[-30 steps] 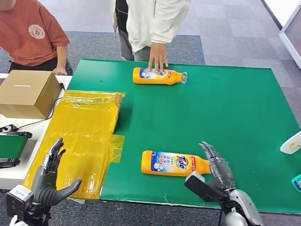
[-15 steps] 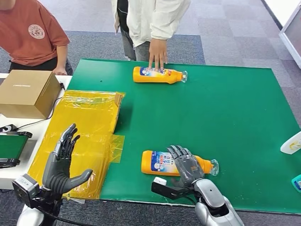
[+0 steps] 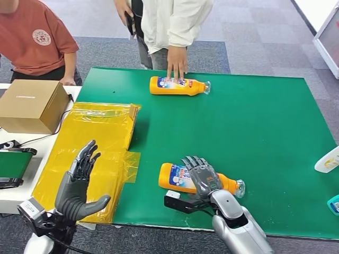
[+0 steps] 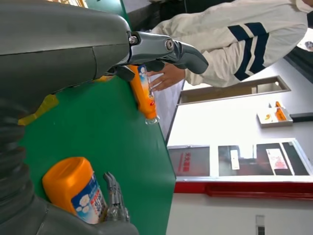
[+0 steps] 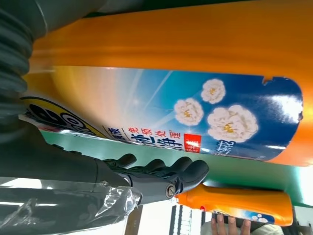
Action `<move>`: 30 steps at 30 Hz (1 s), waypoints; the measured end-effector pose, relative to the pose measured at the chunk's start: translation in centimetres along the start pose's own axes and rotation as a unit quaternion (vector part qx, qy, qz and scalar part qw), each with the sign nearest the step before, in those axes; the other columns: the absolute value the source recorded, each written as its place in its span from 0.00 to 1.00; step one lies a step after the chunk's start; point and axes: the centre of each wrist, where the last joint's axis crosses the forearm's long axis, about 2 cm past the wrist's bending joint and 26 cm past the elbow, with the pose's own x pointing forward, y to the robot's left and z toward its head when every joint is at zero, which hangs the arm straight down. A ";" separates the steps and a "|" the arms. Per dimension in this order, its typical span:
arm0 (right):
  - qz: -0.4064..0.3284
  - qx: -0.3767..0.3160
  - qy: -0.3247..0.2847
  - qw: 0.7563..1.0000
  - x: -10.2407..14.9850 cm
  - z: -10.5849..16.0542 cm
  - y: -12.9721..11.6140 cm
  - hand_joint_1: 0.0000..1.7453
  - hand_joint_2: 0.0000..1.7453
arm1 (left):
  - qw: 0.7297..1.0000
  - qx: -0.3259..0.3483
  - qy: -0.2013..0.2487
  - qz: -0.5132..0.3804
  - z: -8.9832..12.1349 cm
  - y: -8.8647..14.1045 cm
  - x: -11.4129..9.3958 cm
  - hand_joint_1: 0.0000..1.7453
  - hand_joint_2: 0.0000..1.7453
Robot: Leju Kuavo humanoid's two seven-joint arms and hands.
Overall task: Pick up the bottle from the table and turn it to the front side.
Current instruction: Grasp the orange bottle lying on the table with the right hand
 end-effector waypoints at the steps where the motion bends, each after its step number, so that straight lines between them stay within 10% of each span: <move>1: 0.000 0.000 0.004 1.000 -0.1 -0.1 0.0 0.00 1.00 | 1.000 -0.001 0.000 0.001 0.0 -0.1 0.0 0.00 1.00; 11: 0.000 0.009 0.081 0.997 -3.6 0.1 -0.1 0.01 1.00 | 1.000 -0.004 0.001 0.008 0.4 -0.4 0.1 0.00 1.00; 15: -0.002 0.047 0.101 0.994 -4.8 -0.1 -0.1 1.00 1.00 | 1.000 -0.007 -0.002 0.008 0.3 -0.4 0.4 0.00 1.00; 30: -0.040 0.100 0.088 0.990 -7.1 -1.1 -0.7 1.00 1.00 | 0.999 -0.017 -0.049 -0.013 -0.5 0.1 1.8 0.00 1.00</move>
